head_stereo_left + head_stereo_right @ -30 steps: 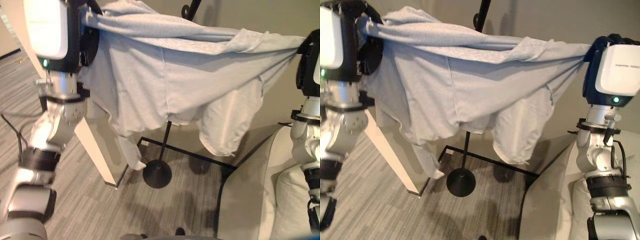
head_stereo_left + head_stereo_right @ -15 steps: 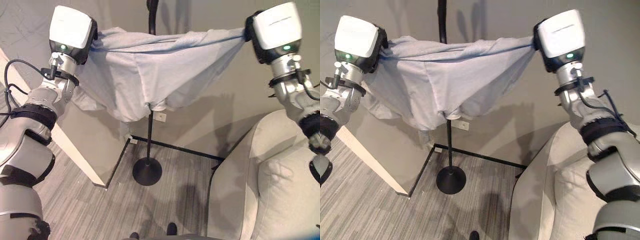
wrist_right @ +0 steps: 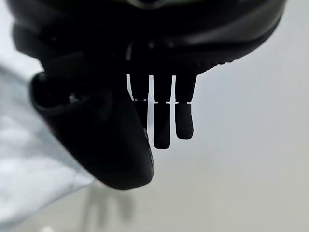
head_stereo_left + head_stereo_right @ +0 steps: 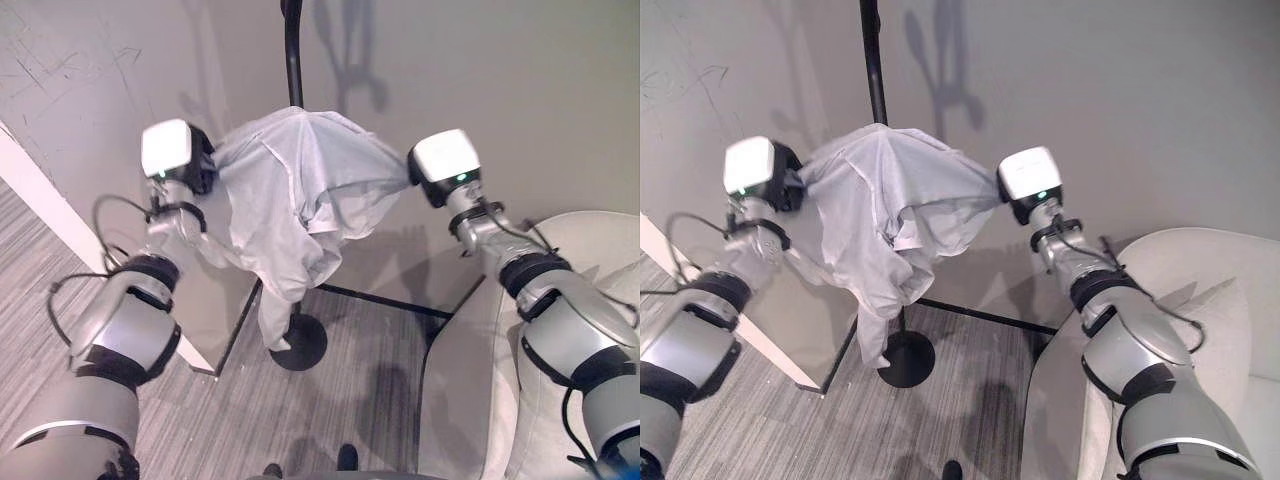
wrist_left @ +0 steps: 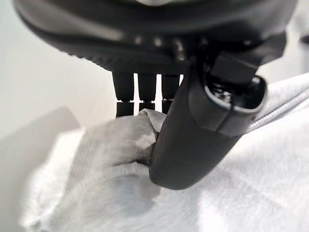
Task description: Hang the clothes on the sofa on the clothes rack.
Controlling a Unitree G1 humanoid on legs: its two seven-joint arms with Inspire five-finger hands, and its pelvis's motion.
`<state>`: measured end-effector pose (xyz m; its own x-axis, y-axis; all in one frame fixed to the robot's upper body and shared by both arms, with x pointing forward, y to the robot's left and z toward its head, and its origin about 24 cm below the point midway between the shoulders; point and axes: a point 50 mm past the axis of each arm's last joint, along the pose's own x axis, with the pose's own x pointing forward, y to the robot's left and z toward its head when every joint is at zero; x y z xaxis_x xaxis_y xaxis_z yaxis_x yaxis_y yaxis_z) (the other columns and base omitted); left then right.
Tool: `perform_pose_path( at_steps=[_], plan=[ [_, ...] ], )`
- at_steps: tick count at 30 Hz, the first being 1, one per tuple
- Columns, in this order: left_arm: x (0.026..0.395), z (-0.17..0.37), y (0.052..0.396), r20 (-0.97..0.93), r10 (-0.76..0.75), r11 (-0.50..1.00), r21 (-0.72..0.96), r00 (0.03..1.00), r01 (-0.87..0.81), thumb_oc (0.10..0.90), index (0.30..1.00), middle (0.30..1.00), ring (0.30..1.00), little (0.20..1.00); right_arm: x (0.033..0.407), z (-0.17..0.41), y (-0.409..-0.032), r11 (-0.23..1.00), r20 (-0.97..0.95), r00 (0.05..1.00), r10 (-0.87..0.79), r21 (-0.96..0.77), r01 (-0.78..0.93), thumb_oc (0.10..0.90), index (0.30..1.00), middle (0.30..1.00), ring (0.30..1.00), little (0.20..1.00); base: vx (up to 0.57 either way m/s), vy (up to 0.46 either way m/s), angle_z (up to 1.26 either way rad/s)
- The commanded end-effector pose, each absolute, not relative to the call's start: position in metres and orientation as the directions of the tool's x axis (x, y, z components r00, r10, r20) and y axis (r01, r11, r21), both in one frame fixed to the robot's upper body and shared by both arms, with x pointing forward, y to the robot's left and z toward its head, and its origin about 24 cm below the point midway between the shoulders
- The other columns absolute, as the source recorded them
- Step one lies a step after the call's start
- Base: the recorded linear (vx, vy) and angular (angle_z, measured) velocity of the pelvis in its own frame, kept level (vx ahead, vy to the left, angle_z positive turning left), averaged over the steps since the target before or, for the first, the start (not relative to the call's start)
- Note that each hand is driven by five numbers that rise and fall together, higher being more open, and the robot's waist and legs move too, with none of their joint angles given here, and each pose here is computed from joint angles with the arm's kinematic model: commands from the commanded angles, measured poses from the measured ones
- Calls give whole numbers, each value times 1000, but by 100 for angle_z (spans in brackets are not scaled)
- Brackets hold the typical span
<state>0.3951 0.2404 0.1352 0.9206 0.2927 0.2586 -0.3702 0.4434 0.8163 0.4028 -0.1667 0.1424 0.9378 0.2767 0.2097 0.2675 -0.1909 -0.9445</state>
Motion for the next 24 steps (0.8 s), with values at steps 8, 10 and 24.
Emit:
perform_pose_path(
  at_steps=[8, 10, 24],
  plan=[
    [380, 165, 234, 348, 497, 818, 119, 795, -563, 800, 900, 900, 900, 900, 379, 137, -128, 384, 407, 895, 184, -868, 316, 400, 300, 300, 300, 300, 17, -32, 2],
    [377, 164, 233, 337, 506, 831, 56, 794, -554, 800, 900, 900, 900, 900, 375, 133, -123, 429, 400, 897, 186, -855, 292, 400, 300, 300, 300, 300, 32, -27, 15],
    [314, 40, 219, -51, 523, 844, -104, 851, -526, 800, 900, 900, 900, 900, 340, 75, -132, 764, 194, 977, 93, -643, 55, 800, 900, 900, 900, 900, 31, -5, 7]
  ],
)
